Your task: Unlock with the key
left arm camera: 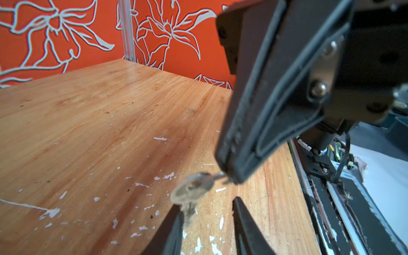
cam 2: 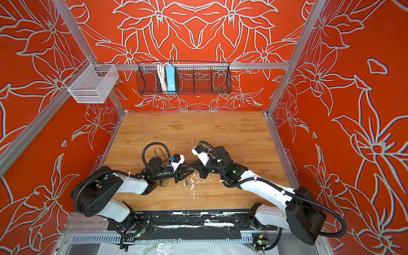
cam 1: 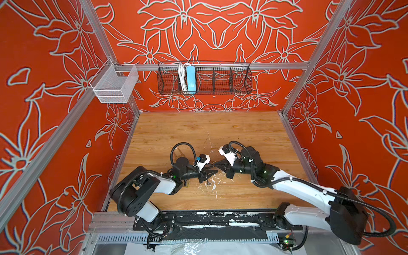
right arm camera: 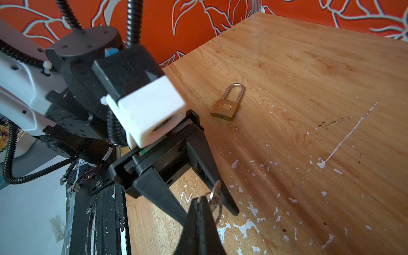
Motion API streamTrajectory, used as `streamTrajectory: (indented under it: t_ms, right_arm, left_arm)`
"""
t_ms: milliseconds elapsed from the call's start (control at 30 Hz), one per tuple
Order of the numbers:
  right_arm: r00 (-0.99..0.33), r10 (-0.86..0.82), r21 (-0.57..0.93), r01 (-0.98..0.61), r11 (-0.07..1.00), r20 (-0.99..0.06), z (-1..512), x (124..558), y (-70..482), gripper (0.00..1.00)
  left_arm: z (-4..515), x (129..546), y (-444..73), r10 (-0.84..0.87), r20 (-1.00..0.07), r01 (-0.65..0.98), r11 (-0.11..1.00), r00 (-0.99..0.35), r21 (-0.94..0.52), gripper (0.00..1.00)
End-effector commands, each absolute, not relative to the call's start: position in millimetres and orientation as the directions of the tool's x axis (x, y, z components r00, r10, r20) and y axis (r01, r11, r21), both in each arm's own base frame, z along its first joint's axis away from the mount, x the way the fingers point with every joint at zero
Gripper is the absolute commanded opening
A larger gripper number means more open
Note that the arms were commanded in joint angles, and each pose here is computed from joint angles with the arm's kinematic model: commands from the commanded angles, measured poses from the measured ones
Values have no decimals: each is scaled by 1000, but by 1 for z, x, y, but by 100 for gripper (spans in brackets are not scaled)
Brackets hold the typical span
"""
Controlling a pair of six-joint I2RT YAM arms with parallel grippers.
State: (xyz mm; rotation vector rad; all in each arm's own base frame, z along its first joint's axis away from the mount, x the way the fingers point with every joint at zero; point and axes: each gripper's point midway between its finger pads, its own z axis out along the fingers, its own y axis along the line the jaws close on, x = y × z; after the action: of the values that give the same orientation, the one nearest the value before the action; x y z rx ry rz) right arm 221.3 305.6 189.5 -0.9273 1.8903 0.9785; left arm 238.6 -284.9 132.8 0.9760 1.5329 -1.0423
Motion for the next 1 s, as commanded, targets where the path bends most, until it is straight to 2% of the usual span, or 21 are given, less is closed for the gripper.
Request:
streamTrajectory:
  t_ms: [0,133,333,467,800,867,967]
  right_arm:
    - [-392,-236,278,-872,402,-889,192,217,306,0]
    - [-388,-237,267,-868,418,-890,191,219,304,0]
    - [-391,-243,264,-864,428,-888,189,221,303,0]
    - [-388,-244,250,-857,451,-889,188,224,300,0]
    - [-396,-240,251,-846,471,-886,186,228,297,0]
    - [-397,-239,248,-843,477,-886,186,229,296,0]
    - [-396,-232,245,-836,491,-889,186,231,293,0]
  left_arm:
    - [148,240,-287,50,-996,954,296,-77,-58,35]
    - [150,236,-287,51,-997,956,292,-50,-33,28]
    - [151,234,-285,51,-998,956,294,-31,-15,26]
    - [152,232,-284,51,-999,957,291,-18,-3,11]
    - [153,234,-283,53,-998,953,304,-16,1,4]
    - [153,234,-283,56,-998,951,310,-17,1,0]
    - [150,240,-283,82,-996,943,332,-45,-15,0]
